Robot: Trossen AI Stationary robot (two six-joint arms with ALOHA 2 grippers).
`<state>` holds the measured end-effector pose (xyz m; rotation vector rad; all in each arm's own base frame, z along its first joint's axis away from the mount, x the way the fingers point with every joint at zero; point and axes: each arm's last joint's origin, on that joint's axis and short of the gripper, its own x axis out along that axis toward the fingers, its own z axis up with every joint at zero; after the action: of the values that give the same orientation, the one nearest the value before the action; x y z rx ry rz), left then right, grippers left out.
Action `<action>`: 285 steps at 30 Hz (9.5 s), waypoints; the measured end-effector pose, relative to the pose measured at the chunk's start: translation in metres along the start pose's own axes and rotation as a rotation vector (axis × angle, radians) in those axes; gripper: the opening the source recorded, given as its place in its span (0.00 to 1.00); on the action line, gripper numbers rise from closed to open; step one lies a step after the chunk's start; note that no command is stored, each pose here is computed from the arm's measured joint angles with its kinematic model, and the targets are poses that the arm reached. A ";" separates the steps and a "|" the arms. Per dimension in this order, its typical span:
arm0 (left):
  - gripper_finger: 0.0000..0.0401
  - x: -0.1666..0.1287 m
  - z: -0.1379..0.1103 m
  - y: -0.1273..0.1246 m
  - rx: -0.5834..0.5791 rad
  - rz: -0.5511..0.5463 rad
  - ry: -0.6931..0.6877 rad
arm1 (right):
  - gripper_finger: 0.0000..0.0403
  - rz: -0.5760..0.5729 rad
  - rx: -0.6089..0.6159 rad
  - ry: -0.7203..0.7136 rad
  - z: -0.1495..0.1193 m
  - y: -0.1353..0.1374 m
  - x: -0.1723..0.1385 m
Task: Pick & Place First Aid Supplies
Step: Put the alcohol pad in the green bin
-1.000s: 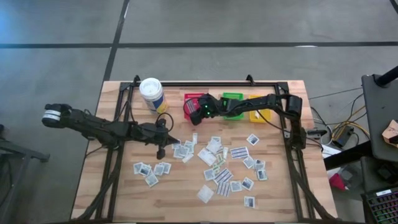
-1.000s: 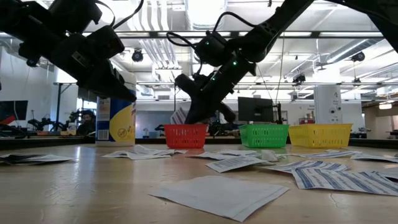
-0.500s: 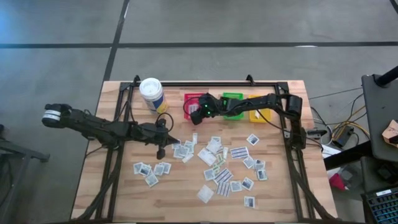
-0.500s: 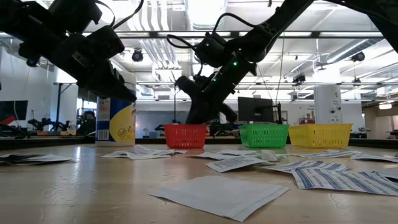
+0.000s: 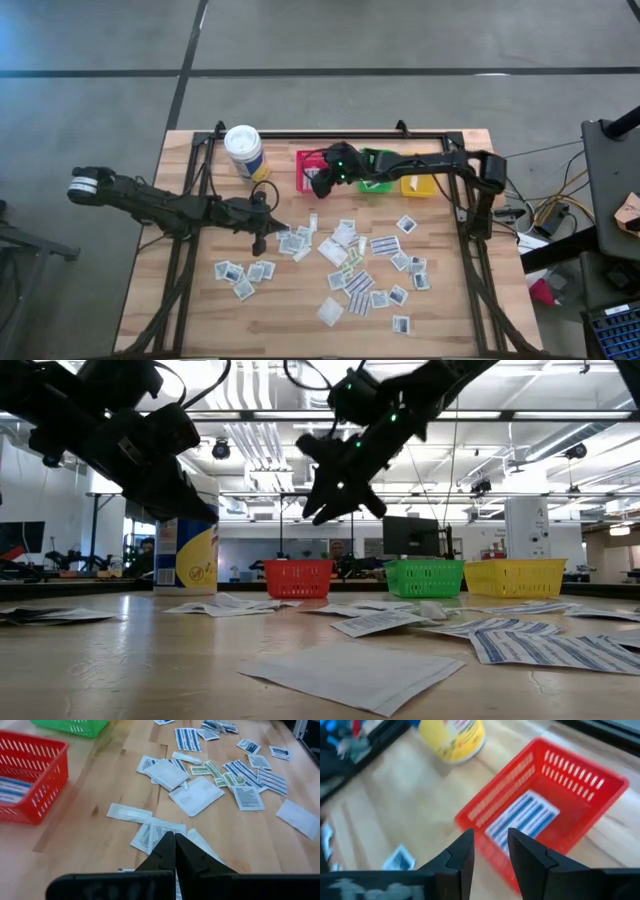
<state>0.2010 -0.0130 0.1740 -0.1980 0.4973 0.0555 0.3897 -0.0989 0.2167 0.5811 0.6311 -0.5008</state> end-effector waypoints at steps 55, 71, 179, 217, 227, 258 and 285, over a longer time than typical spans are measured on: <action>0.00 0.026 -0.046 -0.045 -0.101 0.134 0.110 | 0.19 0.290 -0.193 -0.043 -0.166 0.065 -0.035; 0.00 0.061 -0.062 -0.051 -0.075 0.118 0.083 | 0.32 0.279 -0.317 -0.099 -0.144 0.077 -0.012; 0.00 0.063 -0.060 -0.052 0.089 0.128 0.066 | 0.02 0.380 -0.032 0.265 -0.119 0.063 0.082; 0.00 0.013 0.004 -0.020 0.028 0.156 -0.102 | 0.02 0.345 -0.307 0.156 -0.081 0.052 -0.028; 0.00 0.015 0.009 -0.001 0.043 0.149 -0.080 | 0.02 0.137 -0.211 -0.012 -0.086 0.001 -0.078; 0.00 0.008 0.014 0.074 0.030 0.146 0.000 | 0.02 -0.175 0.196 -0.129 -0.080 -0.133 -0.096; 0.00 0.005 0.040 0.073 0.245 0.142 0.110 | 0.02 -0.194 0.308 -0.116 -0.093 -0.139 -0.093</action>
<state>0.2162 0.0668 0.1932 0.0743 0.6226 0.1216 0.2053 -0.1178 0.1695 0.7789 0.5047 -0.8166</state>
